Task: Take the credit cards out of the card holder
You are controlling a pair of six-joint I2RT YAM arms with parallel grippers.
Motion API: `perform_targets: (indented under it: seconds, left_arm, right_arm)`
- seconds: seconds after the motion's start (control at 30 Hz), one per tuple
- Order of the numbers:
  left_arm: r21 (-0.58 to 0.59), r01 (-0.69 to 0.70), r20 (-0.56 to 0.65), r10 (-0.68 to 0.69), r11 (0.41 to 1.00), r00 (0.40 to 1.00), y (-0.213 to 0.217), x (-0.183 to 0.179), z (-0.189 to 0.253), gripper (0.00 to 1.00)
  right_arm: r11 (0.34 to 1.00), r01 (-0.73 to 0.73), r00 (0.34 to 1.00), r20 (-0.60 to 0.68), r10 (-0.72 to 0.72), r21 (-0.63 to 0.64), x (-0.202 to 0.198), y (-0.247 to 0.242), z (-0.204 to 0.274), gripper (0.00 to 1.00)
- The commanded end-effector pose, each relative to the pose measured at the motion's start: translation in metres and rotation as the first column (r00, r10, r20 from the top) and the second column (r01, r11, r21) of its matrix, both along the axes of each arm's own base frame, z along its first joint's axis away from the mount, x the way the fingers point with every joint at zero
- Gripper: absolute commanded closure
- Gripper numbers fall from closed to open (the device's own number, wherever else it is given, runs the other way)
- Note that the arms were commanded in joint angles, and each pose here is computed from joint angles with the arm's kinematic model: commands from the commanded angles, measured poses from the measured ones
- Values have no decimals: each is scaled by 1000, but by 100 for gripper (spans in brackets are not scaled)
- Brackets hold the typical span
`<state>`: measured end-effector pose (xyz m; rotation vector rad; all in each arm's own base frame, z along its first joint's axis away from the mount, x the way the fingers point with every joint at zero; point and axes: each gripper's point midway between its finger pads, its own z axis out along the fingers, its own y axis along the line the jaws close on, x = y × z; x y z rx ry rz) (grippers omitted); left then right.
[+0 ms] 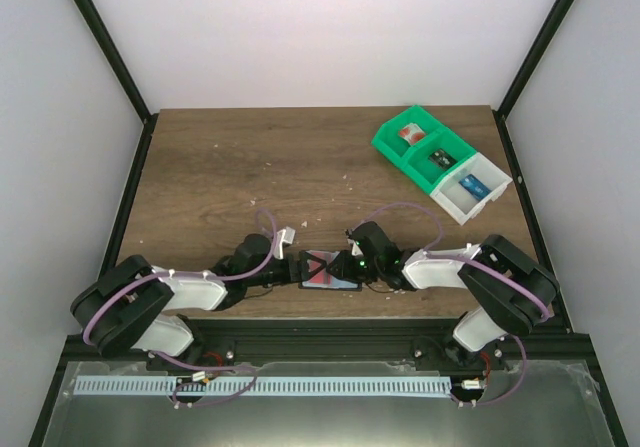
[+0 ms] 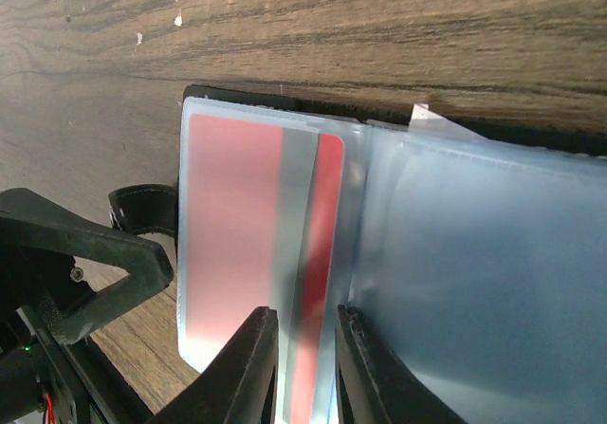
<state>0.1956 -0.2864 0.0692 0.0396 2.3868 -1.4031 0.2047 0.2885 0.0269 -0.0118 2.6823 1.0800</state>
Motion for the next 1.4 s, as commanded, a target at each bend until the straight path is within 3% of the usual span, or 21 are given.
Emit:
perform_targets:
  seconds: [0.0,0.73,1.37]
  left_arm:
    - [41,-4,15,4,999,1000,0,3,-3,8]
    - [14,33,-1,-33,999,999,-11,-1,2,8]
    - [-90,49,32,-46,995,998,-21,-2,35,9]
  right_arm:
    - [998,8,999,-44,-11,-59,-9,-10,-16,80]
    - [998,10,999,-45,-12,-58,-11,-12,-17,80]
    - [999,16,999,-33,-18,-35,-13,-13,-14,80]
